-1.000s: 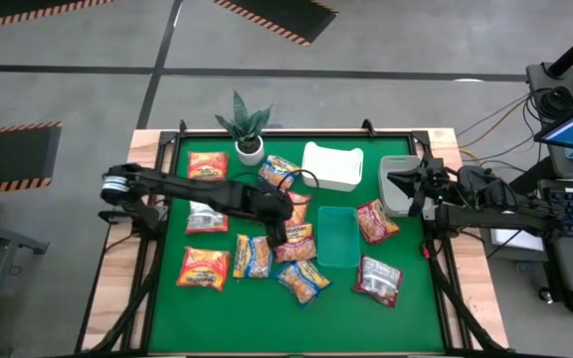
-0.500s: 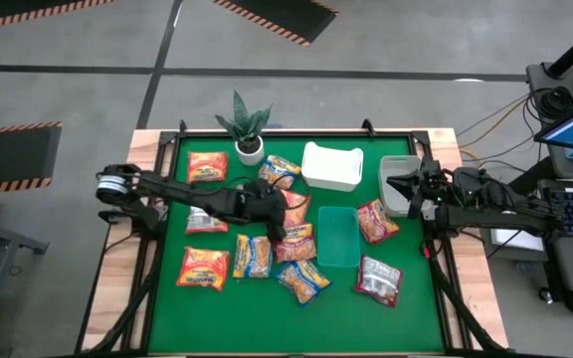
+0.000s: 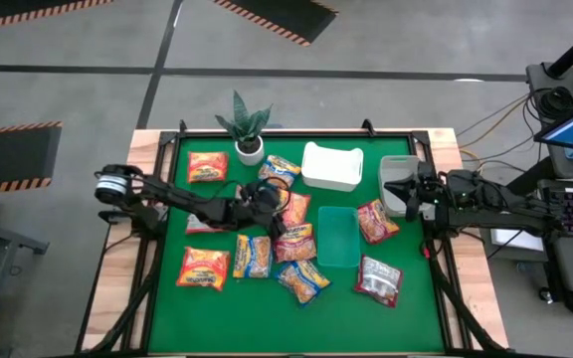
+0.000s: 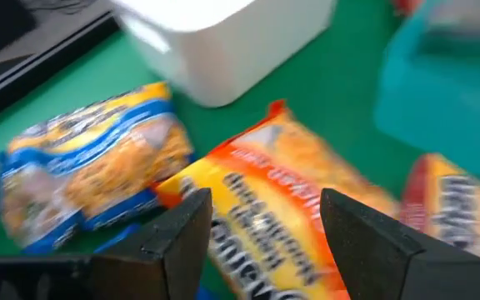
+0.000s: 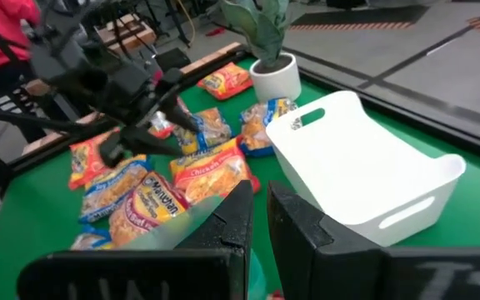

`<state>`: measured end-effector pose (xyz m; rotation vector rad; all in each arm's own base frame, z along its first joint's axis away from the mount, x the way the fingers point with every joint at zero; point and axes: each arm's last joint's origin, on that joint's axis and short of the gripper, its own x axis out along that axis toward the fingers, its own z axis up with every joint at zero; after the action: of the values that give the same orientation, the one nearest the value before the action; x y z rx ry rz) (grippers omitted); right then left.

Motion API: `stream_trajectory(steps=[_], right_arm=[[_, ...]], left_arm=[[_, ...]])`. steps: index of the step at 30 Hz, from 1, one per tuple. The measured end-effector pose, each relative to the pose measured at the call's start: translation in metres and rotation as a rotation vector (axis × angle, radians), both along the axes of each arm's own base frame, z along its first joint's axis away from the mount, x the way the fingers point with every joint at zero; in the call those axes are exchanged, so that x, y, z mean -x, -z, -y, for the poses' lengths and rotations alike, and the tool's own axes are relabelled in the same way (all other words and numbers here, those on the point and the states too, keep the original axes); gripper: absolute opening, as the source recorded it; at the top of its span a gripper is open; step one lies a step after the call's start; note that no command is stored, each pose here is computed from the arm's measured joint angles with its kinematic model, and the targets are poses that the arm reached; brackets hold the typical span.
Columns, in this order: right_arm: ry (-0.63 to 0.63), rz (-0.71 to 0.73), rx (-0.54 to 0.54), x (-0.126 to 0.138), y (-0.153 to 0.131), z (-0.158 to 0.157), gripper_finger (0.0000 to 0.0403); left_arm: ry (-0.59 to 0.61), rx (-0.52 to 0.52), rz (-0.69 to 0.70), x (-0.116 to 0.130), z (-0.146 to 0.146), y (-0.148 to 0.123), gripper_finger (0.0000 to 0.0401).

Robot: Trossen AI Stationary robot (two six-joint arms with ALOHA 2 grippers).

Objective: Sort Maruchan noodles
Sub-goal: Put the orange noodle pack into the green bin

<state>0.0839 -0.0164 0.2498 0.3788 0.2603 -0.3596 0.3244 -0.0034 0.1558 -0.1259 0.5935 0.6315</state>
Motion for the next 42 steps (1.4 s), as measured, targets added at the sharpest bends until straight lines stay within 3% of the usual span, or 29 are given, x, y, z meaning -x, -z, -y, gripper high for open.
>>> stream_trajectory(steps=[10,19,29,35,42], right_arm=[[-0.003,-0.016,-0.046,-0.002,0.009,0.000,0.0028],[0.002,-0.015,-0.064,-0.004,0.014,0.000,0.0028],[0.001,-0.010,-0.068,-0.005,0.016,0.000,0.0028],[0.002,-0.010,-0.068,-0.005,0.016,0.000,0.0028],[0.001,-0.009,-0.068,-0.005,0.016,0.000,0.0028]], left_arm=[[-0.094,0.058,0.011,0.007,-0.002,0.019,0.0208],[-0.109,0.088,0.097,0.001,-0.002,0.038,0.0208],[-0.116,0.080,0.071,-0.006,-0.003,0.035,0.0200],[-0.121,0.083,0.072,-0.006,-0.004,0.035,0.0144],[-0.122,0.082,0.052,-0.006,-0.005,0.035,0.0017]])
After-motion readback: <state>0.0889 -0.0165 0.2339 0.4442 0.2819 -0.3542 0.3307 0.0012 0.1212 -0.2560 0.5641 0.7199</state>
